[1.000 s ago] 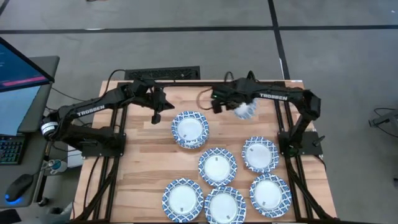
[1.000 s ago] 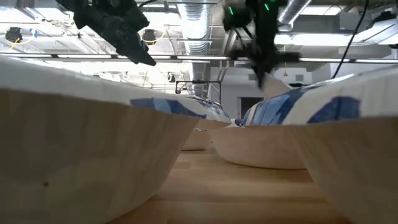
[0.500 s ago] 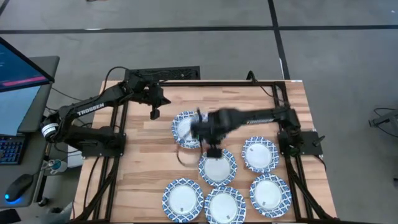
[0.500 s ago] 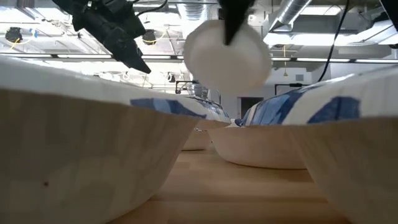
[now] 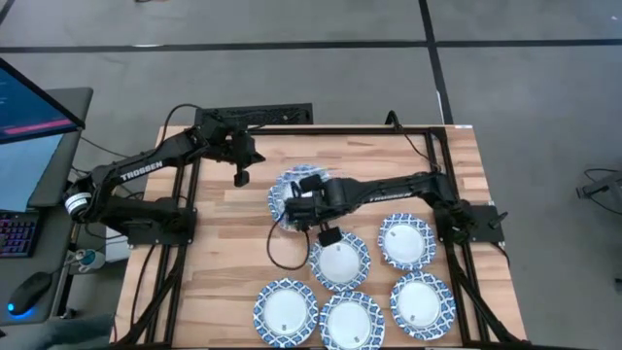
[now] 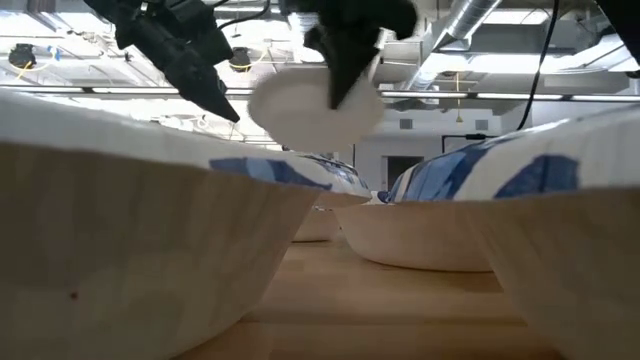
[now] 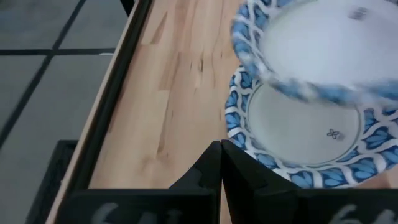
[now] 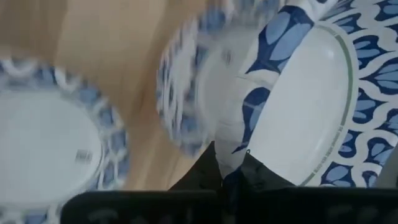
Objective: Nest bowls inside each other
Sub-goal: Stack the blue bowl on top of the blue bowls
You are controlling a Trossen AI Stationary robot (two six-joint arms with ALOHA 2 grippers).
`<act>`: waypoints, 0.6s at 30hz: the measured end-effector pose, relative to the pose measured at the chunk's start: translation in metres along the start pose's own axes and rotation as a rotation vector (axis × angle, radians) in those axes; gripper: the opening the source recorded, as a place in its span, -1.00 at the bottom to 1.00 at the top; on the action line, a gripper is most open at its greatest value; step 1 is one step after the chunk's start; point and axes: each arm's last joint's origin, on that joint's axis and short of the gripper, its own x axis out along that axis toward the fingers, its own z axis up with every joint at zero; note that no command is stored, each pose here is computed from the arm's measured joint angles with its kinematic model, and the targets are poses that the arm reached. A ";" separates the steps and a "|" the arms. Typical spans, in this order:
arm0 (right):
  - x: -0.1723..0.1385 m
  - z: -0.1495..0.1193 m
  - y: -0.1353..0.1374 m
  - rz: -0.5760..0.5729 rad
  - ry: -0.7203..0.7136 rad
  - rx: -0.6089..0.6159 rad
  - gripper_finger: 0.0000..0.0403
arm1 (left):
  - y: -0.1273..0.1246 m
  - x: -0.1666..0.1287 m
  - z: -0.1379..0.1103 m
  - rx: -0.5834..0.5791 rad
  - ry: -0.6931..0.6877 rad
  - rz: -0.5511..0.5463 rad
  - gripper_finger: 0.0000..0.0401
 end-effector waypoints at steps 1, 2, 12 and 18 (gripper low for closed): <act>-0.001 0.004 -0.002 -0.012 -0.039 -0.015 -0.88 | 0.001 0.000 0.000 0.008 0.005 0.011 -1.00; -0.002 0.006 -0.003 -0.015 -0.061 -0.032 -0.86 | 0.001 0.000 -0.001 0.016 0.011 0.023 -1.00; 0.008 0.013 -0.001 0.086 -0.111 -0.070 -0.86 | 0.013 -0.004 -0.006 -0.010 0.029 0.079 -1.00; 0.016 0.008 -0.010 0.155 -0.113 0.039 -0.78 | 0.012 -0.004 -0.006 -0.014 0.026 0.076 -1.00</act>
